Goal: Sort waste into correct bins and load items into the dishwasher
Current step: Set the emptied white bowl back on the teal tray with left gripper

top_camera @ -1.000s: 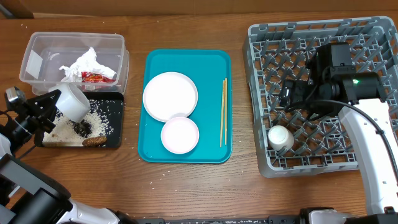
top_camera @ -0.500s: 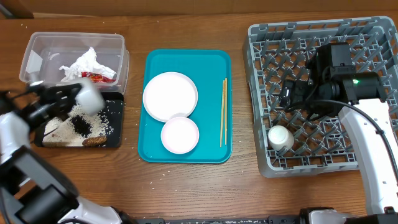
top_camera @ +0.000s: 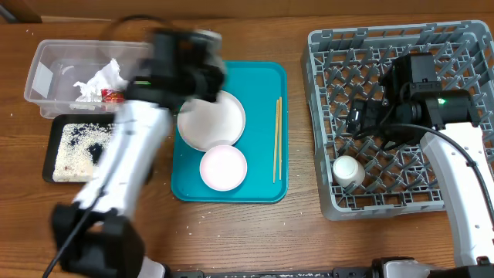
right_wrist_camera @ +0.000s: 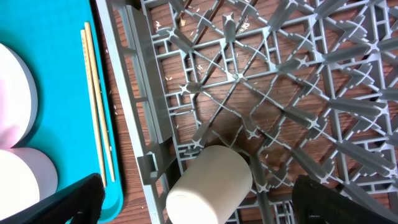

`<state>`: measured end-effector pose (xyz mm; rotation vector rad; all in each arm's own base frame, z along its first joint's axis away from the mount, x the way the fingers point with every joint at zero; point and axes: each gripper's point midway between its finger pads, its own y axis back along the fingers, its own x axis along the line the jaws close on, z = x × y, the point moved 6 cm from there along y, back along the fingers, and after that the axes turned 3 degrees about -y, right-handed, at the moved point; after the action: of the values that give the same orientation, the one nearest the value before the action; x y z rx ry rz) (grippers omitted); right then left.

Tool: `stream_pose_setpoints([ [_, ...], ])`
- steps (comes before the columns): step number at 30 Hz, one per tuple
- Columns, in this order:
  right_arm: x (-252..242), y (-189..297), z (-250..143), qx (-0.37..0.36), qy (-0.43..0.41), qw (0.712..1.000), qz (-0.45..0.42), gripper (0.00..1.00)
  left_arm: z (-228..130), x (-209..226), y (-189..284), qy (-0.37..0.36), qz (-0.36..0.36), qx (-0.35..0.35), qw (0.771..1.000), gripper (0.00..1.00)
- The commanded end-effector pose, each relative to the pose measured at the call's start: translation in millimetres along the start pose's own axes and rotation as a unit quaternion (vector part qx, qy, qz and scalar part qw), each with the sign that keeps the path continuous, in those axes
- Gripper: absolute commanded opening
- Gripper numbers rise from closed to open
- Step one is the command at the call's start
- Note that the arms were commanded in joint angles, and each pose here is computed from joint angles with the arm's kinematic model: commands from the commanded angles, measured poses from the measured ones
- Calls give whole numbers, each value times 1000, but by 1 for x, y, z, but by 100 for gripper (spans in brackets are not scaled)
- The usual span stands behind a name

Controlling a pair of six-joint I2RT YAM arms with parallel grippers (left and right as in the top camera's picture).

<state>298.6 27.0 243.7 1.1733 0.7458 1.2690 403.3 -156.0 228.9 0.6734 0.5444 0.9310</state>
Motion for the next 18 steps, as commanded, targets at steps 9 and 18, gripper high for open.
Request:
stream_pose_setpoints([
  [9, -1, 9, 2, -21, 3, 1000, 1, 98, -38, -58, -118, -218, 132, 70, 964, 4],
  [18, -1, 9, 3, -22, 3, 1000, 1, 98, -39, -59, -136, -221, 130, 56, 965, 11],
])
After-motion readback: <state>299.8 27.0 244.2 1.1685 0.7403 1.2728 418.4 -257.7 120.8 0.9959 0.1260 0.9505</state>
